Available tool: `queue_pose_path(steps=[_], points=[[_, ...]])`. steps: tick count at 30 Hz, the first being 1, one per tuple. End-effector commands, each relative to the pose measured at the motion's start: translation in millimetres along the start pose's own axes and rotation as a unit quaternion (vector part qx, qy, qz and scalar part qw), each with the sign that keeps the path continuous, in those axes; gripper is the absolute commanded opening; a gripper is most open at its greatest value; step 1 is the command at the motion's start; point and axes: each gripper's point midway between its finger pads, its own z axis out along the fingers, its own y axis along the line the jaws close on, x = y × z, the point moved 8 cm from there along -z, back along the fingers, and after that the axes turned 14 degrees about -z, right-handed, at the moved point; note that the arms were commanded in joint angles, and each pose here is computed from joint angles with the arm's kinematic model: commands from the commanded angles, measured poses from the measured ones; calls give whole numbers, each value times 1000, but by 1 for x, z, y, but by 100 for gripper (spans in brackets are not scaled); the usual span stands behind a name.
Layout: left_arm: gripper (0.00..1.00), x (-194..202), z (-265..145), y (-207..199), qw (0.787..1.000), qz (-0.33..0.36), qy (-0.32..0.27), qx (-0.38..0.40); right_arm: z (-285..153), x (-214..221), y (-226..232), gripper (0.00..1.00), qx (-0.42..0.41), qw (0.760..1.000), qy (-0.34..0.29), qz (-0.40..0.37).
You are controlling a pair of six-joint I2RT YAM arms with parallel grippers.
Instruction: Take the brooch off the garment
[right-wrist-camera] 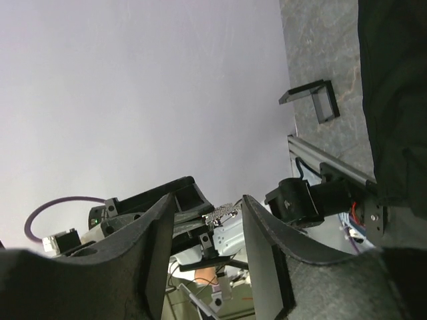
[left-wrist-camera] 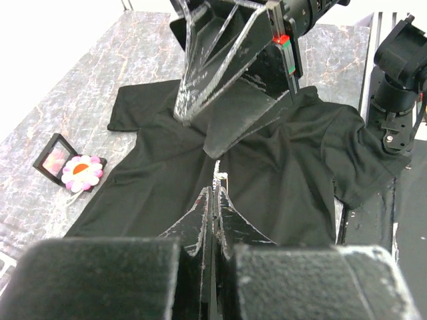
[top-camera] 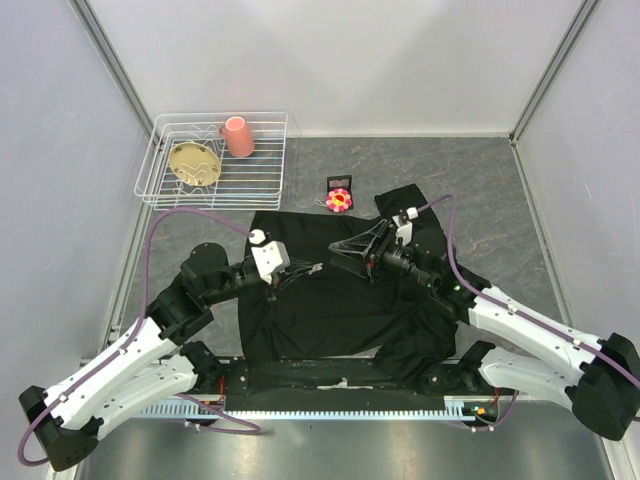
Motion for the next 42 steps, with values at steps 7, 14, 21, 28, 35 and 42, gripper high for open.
queue_pose_path(steps=[7,14,21,28,35,42], points=[[2,-11,-4,6,996,74,-43,-17,17,17,-2,48,4,997,52,55],[2,-8,-4,7,996,84,-37,-19,26,23,-6,45,9,995,72,75],[2,-4,-4,8,995,98,-29,-19,30,28,-9,44,4,992,89,88],[2,-1,-5,5,994,105,-23,1,29,28,-9,44,2,991,92,93],[2,4,-5,1,994,108,-15,25,25,28,-11,49,-12,991,88,104],[2,4,-6,6,993,114,-10,0,17,19,-3,54,27,998,43,26]])
